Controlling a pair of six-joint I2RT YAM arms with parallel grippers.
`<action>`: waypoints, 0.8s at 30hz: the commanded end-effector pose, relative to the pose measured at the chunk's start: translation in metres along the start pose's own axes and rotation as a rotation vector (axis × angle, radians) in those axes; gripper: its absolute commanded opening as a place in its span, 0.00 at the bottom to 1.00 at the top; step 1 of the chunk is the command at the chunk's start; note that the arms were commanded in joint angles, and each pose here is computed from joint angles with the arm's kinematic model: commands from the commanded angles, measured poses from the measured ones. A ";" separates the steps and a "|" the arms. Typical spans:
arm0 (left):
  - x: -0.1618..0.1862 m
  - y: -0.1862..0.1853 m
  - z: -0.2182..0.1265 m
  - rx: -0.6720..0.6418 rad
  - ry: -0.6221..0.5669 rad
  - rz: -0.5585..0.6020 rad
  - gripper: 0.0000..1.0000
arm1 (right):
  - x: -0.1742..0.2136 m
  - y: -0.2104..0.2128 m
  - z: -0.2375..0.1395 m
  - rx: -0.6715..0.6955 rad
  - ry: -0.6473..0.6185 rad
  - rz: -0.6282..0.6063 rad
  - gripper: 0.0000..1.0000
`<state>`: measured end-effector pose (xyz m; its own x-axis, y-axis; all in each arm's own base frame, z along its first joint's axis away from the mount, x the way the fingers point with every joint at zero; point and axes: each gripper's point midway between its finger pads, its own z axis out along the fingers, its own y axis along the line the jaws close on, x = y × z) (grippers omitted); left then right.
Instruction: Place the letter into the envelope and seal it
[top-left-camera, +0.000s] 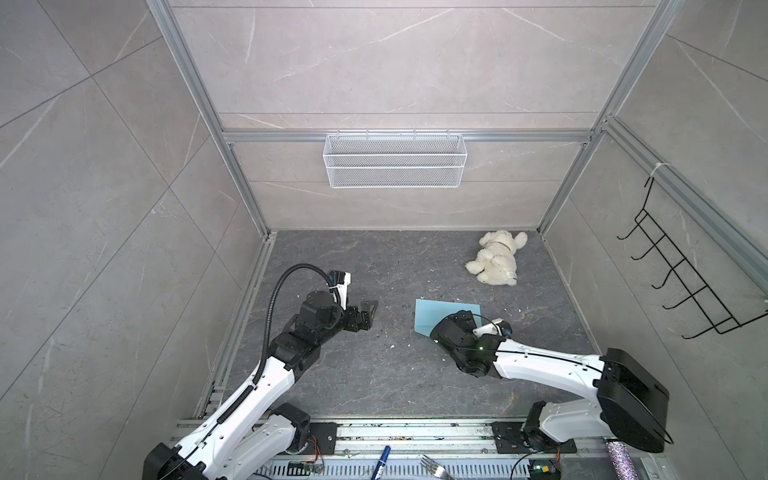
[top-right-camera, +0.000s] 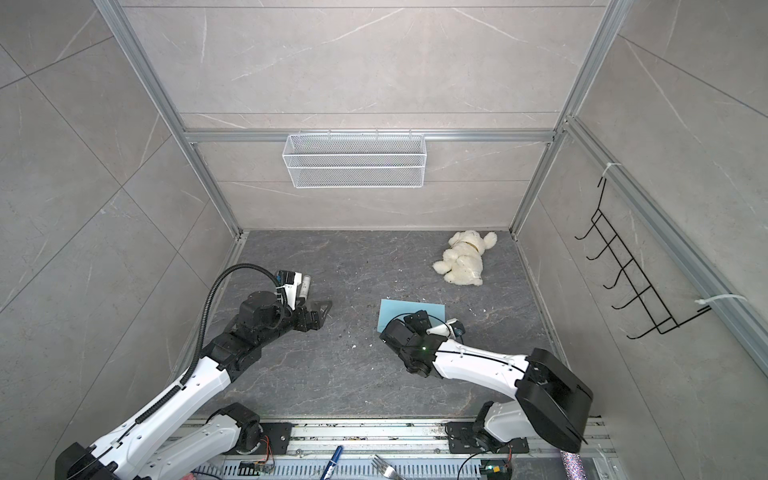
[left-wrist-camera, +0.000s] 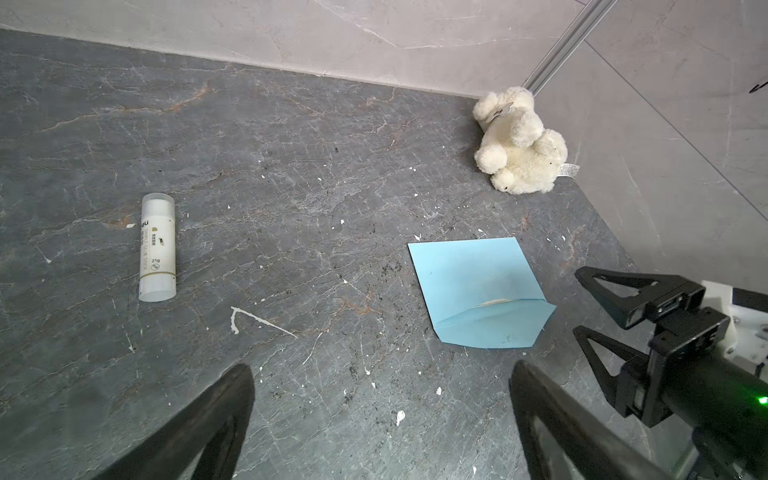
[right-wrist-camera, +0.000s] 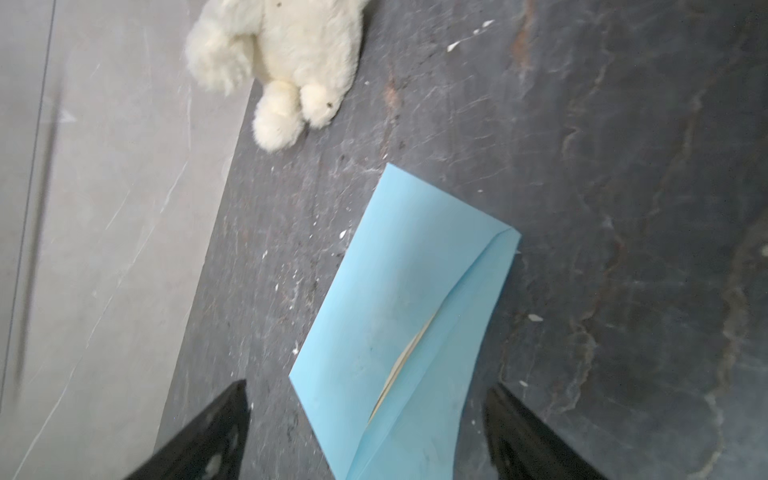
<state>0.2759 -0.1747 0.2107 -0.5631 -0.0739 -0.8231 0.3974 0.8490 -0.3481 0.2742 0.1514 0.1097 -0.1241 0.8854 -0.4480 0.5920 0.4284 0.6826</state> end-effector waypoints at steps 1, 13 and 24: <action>0.000 0.002 -0.004 -0.013 -0.016 -0.011 0.98 | 0.002 0.020 -0.011 -0.092 0.064 -0.293 0.96; 0.012 0.005 0.000 -0.016 0.022 0.006 0.98 | -0.033 0.063 -0.011 -0.185 0.323 -0.942 0.99; 0.025 0.012 0.005 -0.042 0.051 -0.007 0.98 | -0.027 0.026 0.071 -0.121 0.679 -0.893 0.99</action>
<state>0.2691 -0.1683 0.1835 -0.6060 -0.0492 -0.7939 0.3677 0.8677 -0.3345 0.3511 0.1132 0.1146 -0.8300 0.2146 -0.5148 0.0816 0.9598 0.2684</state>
